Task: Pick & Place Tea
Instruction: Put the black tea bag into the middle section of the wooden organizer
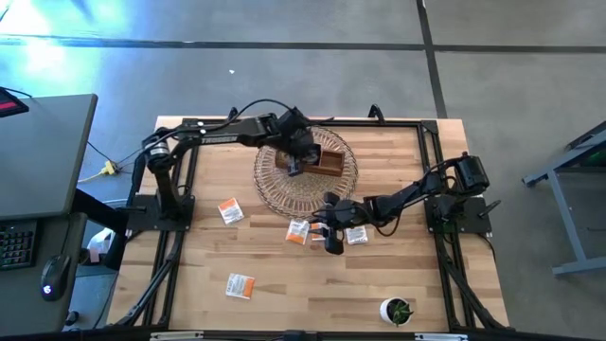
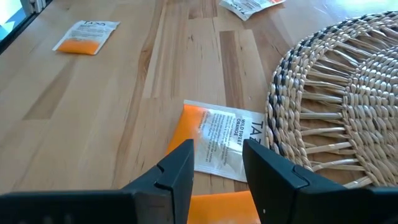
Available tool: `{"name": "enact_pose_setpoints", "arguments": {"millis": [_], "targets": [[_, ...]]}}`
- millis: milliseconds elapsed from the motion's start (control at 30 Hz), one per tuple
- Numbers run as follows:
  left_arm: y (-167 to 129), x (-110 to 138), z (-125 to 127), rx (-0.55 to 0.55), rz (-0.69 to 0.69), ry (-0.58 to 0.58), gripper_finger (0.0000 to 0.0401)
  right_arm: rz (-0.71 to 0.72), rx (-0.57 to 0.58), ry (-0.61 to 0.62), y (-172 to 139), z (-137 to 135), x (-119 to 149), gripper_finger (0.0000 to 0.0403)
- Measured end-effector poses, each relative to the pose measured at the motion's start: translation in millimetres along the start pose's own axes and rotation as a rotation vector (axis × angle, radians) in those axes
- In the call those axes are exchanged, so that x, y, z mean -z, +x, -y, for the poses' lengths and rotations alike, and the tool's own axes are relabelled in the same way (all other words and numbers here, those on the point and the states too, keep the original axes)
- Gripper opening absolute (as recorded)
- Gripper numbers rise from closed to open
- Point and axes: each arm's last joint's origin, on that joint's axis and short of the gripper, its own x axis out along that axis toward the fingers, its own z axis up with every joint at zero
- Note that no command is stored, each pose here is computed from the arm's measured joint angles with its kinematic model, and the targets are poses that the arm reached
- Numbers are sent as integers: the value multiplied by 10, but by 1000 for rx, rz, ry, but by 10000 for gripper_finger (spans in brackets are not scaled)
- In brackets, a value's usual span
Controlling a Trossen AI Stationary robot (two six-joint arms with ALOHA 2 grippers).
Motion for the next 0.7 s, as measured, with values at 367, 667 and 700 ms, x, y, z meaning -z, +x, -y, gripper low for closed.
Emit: {"name": "enact_pose_setpoints", "arguments": {"millis": [367, 667, 700], "targets": [[-10, 7, -48, -142, -56, 50, 4, 0, 0, 0, 0, 0, 0, 134], [-9, 27, -33, -129, -78, 83, 68, 0, 0, 0, 0, 0, 0, 133], [-8, 23, -34, -130, -74, 82, 79, 0, 0, 0, 0, 0, 0, 133]]}}
